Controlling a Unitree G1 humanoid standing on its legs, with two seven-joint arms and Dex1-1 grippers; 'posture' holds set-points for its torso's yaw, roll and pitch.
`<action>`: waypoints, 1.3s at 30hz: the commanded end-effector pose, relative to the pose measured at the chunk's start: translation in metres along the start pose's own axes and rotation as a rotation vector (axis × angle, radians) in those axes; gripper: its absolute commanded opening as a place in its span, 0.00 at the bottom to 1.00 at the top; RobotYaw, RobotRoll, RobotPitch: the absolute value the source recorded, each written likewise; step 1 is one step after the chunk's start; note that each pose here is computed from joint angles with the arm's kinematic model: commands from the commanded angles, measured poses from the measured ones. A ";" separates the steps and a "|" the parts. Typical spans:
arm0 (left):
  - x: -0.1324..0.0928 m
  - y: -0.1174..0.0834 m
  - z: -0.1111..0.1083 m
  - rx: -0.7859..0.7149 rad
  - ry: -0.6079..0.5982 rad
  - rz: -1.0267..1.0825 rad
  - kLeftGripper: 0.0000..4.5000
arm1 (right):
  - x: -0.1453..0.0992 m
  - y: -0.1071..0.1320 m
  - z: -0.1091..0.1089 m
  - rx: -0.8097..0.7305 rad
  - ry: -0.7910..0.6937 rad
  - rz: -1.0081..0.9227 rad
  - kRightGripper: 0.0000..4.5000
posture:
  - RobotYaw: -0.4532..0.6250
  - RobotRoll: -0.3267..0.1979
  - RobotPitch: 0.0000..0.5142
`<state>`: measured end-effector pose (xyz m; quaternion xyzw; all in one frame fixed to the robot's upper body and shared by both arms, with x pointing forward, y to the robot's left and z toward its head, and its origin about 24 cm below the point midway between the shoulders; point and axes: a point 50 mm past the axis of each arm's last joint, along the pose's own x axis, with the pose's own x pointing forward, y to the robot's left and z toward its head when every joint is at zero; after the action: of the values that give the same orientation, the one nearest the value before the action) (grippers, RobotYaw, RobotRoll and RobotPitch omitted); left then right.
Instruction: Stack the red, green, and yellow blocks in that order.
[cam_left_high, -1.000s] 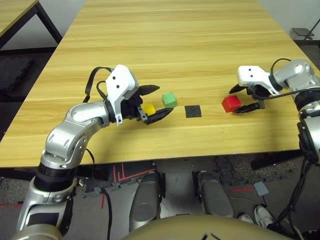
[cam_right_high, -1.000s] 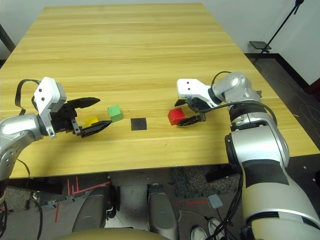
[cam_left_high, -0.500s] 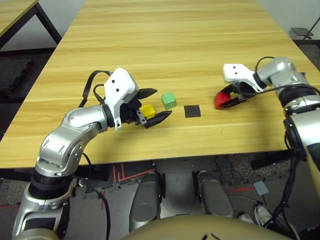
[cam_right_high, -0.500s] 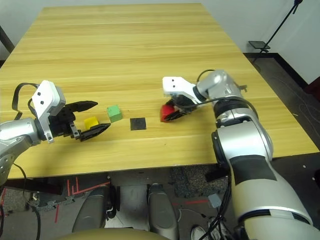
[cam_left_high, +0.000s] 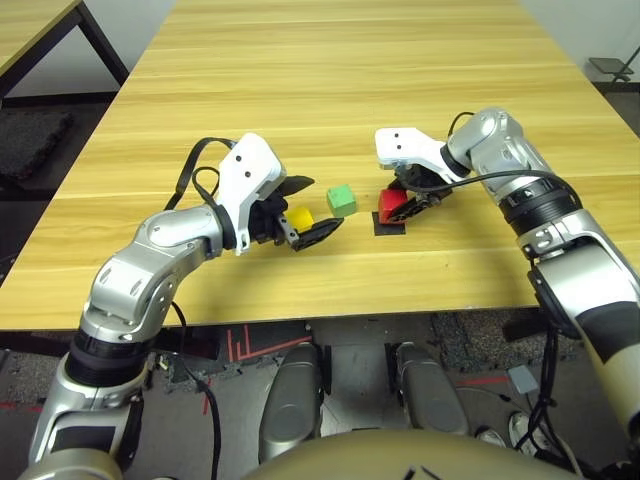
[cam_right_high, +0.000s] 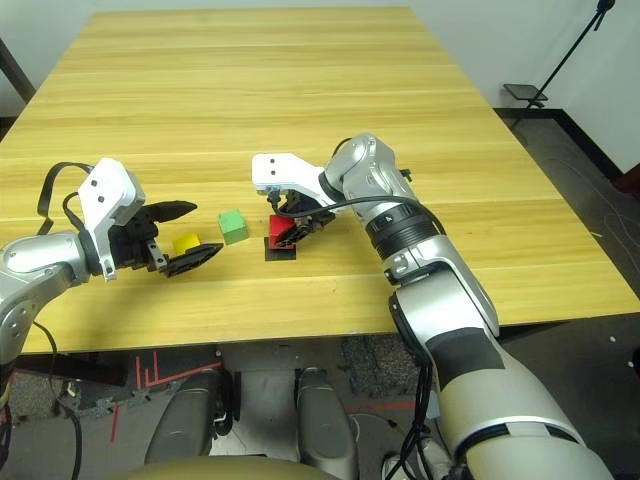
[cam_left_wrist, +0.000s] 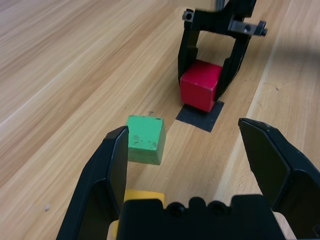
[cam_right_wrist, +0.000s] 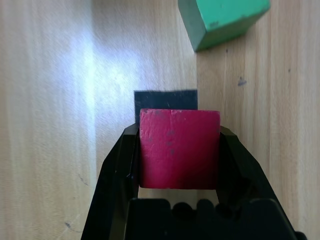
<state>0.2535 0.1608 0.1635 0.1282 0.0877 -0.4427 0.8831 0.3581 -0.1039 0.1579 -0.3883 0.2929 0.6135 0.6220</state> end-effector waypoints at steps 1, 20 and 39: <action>0.000 -0.002 -0.003 -0.006 0.019 0.009 1.00 | 0.005 0.002 0.000 -0.035 0.027 0.003 0.46 | 0.89 0.11 0.21; 0.005 0.008 0.000 -0.002 0.010 0.047 1.00 | 0.024 0.009 -0.009 0.010 -0.022 0.047 0.46 | 0.89 0.14 0.25; 0.064 0.045 -0.005 0.139 0.209 -0.181 1.00 | -0.099 0.001 -0.039 0.039 -0.331 -0.188 1.00 | 0.66 0.33 0.08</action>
<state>0.3247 0.1404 0.1565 0.2161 0.1418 -0.5021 0.8253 0.3589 -0.1878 0.2188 -0.3058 0.1686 0.6019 0.7182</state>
